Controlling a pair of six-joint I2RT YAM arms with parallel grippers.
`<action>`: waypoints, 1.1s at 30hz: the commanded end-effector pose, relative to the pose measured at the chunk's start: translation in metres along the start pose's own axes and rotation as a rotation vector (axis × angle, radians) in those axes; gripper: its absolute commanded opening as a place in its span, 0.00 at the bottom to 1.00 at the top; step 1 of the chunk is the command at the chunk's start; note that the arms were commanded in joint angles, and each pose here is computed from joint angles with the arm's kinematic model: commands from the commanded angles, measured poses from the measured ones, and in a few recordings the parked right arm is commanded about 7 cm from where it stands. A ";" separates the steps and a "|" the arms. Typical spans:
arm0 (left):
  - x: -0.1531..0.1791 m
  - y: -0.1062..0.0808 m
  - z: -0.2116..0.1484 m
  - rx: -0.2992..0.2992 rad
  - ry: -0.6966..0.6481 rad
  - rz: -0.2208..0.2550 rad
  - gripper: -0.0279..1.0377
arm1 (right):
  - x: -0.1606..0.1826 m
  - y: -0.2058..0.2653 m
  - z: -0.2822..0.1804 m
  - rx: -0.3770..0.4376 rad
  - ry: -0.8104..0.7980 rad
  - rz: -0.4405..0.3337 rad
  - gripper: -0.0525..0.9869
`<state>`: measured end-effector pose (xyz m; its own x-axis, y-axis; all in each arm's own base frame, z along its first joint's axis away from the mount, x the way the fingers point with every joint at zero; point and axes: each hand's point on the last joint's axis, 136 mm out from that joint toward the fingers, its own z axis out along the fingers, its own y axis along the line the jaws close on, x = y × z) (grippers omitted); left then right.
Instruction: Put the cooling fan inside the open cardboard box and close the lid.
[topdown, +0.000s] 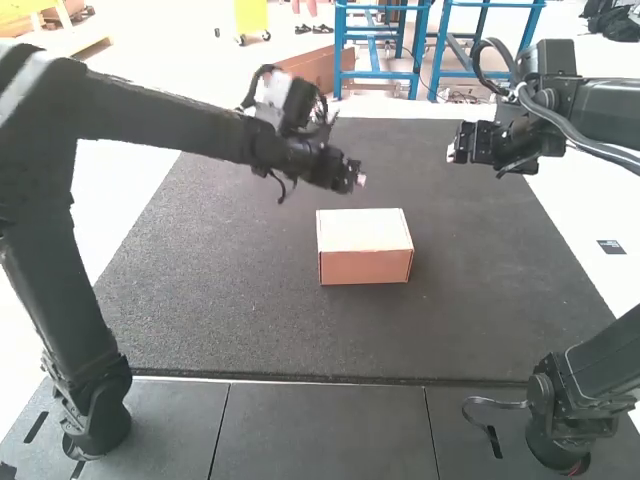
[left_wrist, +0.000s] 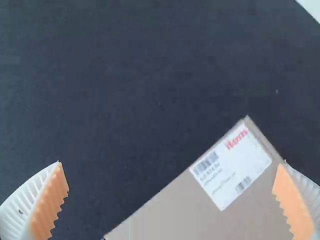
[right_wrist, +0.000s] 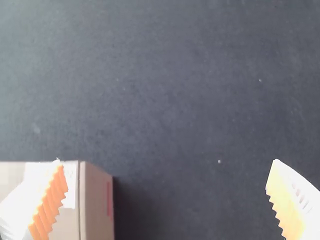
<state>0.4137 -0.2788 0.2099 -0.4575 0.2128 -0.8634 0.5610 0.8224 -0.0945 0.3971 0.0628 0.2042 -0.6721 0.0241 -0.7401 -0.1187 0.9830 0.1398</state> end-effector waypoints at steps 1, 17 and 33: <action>-0.056 -0.014 -0.043 0.137 -0.124 -0.003 0.94 | -0.030 0.009 -0.015 -0.048 -0.077 -0.007 0.93; -0.085 0.069 -0.139 -0.239 -0.406 -0.106 0.93 | -0.045 0.017 -0.107 -0.020 -0.458 -0.178 0.93; 0.013 0.067 -0.216 -0.309 -0.547 -0.103 0.93 | 0.021 -0.013 -0.133 0.122 -0.636 -0.147 0.93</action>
<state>0.3070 -0.1193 0.2952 -0.0851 -0.0856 -0.9927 0.3020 0.9472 -0.1075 0.2956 0.0285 0.2734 -0.1281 -0.0359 -0.9911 -0.0834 0.9962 -0.0253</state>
